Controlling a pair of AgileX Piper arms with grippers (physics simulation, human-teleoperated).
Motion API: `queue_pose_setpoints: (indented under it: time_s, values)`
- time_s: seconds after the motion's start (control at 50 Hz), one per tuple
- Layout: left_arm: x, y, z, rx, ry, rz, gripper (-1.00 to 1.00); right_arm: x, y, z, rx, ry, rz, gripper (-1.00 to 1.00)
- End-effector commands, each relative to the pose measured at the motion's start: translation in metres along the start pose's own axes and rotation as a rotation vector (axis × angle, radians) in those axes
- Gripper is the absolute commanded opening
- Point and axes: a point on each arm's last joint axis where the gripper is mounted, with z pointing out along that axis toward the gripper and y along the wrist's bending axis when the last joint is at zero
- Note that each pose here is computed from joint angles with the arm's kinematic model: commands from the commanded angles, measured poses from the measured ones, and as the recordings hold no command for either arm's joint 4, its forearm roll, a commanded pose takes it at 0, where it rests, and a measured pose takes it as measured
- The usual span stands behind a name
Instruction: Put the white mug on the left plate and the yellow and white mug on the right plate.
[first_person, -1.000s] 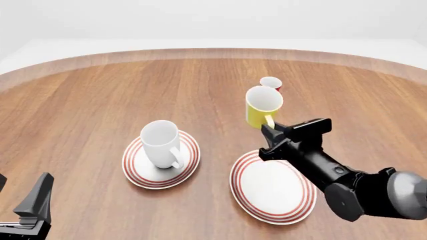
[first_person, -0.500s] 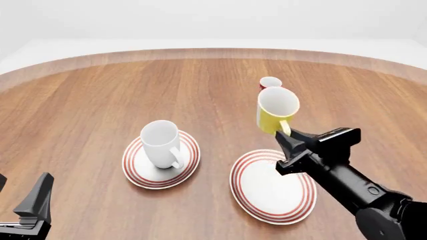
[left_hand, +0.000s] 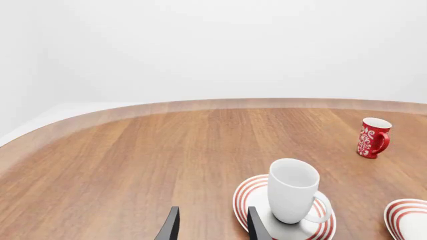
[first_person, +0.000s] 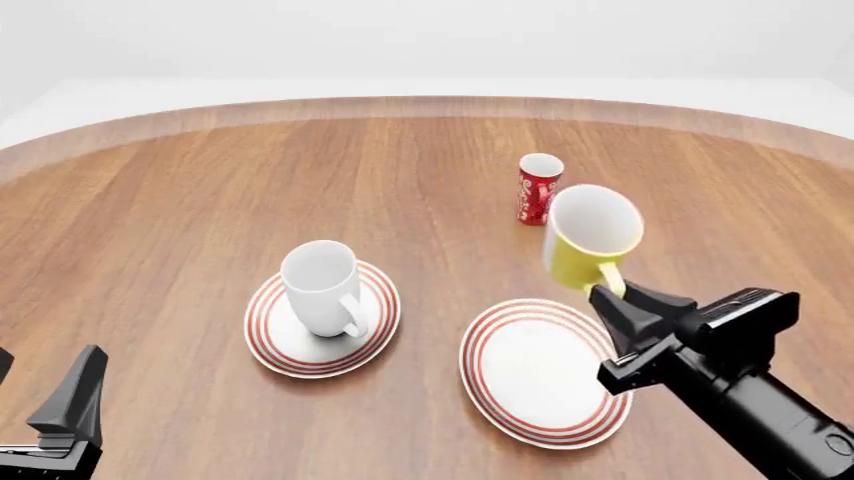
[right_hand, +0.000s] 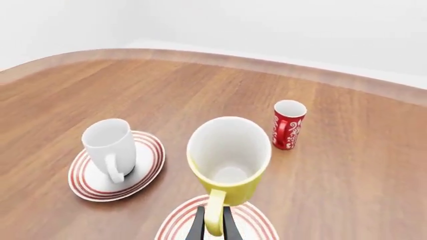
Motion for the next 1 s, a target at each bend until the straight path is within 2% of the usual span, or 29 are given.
queue_pose_setpoints:
  time_s: [0.02, 0.52, 1.0]
  values:
    - [0.000, 0.000, 0.000, 0.000, 0.000, 0.000, 1.00, -0.001, 0.000, -0.023, -0.004, -0.021, 0.014, -1.00]
    - [0.000, 0.000, 0.000, 0.000, 0.000, 0.000, 1.00, 0.018, -0.001, -0.066, 0.005, -0.003, 0.043, -1.00]
    - [0.000, 0.000, 0.000, 0.000, 0.000, 0.000, 1.00, 0.039, 0.000, -0.064, -0.006, 0.065, 0.073, -1.00]
